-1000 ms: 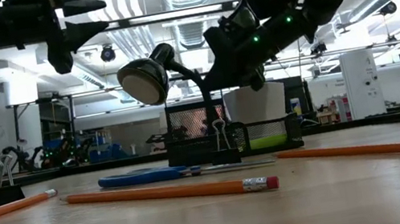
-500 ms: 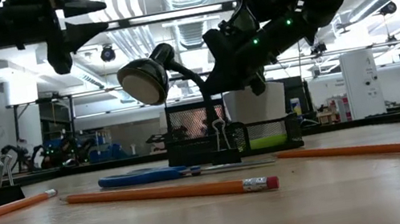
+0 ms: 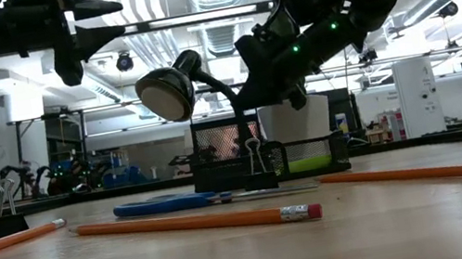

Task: Pick and place office supplies into organizer
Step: Put the left black pen into the mesh desk organizer

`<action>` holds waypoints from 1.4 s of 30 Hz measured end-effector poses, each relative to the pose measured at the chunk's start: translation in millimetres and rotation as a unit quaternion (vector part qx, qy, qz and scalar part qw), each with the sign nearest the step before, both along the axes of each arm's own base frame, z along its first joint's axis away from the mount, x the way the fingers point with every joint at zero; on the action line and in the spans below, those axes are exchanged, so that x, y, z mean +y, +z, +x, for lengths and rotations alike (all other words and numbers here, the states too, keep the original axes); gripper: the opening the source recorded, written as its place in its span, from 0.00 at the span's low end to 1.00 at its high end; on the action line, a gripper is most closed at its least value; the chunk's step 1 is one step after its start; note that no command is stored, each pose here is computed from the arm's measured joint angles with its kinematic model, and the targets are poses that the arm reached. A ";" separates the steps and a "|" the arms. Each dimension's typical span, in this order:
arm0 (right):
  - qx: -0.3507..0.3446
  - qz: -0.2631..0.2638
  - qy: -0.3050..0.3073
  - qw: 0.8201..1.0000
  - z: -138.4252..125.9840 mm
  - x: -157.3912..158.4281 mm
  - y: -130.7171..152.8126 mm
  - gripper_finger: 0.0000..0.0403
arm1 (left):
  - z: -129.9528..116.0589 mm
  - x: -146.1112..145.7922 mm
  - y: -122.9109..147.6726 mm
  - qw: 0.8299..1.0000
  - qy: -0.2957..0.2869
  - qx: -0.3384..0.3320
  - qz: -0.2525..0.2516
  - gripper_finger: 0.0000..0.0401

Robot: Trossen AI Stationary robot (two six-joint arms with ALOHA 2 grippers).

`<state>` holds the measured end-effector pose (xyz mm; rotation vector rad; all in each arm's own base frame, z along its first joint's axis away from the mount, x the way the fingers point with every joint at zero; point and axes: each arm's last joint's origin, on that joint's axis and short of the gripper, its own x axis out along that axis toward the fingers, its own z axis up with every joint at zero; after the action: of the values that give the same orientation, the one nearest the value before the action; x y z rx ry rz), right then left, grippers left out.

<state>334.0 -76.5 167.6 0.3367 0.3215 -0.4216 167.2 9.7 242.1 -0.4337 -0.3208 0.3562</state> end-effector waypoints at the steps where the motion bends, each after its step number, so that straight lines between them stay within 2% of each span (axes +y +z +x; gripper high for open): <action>1: 0.001 0.001 0.005 1.000 0.0 0.3 -0.2 0.05 | 0.1 0.0 -0.1 1.000 0.000 0.000 0.000 0.42; 6: 0.026 0.003 0.018 0.999 -1.5 1.4 -4.5 0.05 | 0.1 0.0 -0.1 1.000 0.000 0.000 0.000 0.42; 42: 0.047 0.033 0.042 0.997 -4.1 2.3 -9.0 0.05 | 0.2 0.1 0.0 1.000 0.001 0.001 0.000 0.42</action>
<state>329.9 -74.2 158.6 0.3680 0.4414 -0.3462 167.4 9.8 242.0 -0.4336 -0.3201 0.3585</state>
